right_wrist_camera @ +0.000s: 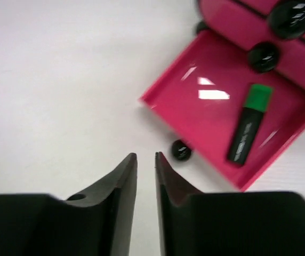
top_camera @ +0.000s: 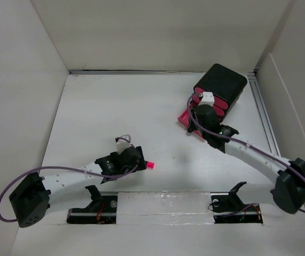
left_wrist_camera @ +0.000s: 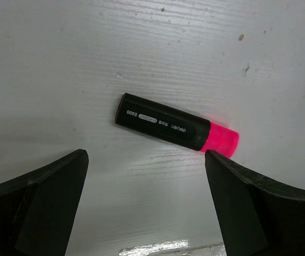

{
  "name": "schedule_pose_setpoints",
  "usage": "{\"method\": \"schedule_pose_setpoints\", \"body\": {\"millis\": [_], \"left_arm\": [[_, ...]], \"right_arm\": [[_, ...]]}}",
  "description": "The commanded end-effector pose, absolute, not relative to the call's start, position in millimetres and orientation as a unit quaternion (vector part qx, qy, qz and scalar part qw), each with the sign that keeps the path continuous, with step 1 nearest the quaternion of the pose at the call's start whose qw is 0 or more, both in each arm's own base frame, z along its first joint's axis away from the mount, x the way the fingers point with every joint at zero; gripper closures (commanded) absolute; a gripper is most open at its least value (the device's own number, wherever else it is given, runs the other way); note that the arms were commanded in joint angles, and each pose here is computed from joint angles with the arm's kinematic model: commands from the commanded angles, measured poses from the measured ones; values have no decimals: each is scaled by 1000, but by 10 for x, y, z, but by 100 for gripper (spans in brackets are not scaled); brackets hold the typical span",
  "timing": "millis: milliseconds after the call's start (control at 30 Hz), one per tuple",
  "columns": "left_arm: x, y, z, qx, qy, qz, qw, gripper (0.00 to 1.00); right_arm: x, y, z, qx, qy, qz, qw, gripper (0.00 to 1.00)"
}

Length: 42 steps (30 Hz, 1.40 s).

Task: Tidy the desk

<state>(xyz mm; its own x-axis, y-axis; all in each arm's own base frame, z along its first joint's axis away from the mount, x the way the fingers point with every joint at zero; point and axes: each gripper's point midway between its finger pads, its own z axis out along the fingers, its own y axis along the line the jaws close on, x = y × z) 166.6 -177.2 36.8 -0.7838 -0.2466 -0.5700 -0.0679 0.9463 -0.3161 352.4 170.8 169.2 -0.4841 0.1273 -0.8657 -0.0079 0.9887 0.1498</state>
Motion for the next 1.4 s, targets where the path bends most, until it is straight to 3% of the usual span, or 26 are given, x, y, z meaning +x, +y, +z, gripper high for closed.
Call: {"method": "schedule_pose_setpoints", "body": {"millis": [0, 33, 100, 500, 867, 1133, 1367], "left_arm": [[1742, -1897, 491, -89, 929, -156, 325, 13], [1742, -1891, 480, -92, 929, -153, 324, 13], [1765, -1896, 473, -101, 928, -151, 325, 13], [1830, -2203, 425, -111, 926, -106, 344, 15], [1885, -2245, 297, -104, 924, -9, 369, 32], [2001, -2001, 297, -116, 917, 30, 381, 32], [2042, -2161, 167, -92, 925, 19, 368, 31]], "right_arm": [[3219, 2115, 2156, -4, 814, 180, 553, 77], [3118, 2153, 2124, -15, 811, 193, 552, 84], [2983, 2224, 2350, -23, 785, 230, 575, 85], [2633, 2523, 2097, -76, 794, 274, 538, 71], [2499, 2362, 2248, -76, 773, 282, 563, 68], [2457, 2356, 2174, -82, 778, 283, 555, 67], [2480, 2382, 2191, -87, 779, 280, 555, 67]]}}
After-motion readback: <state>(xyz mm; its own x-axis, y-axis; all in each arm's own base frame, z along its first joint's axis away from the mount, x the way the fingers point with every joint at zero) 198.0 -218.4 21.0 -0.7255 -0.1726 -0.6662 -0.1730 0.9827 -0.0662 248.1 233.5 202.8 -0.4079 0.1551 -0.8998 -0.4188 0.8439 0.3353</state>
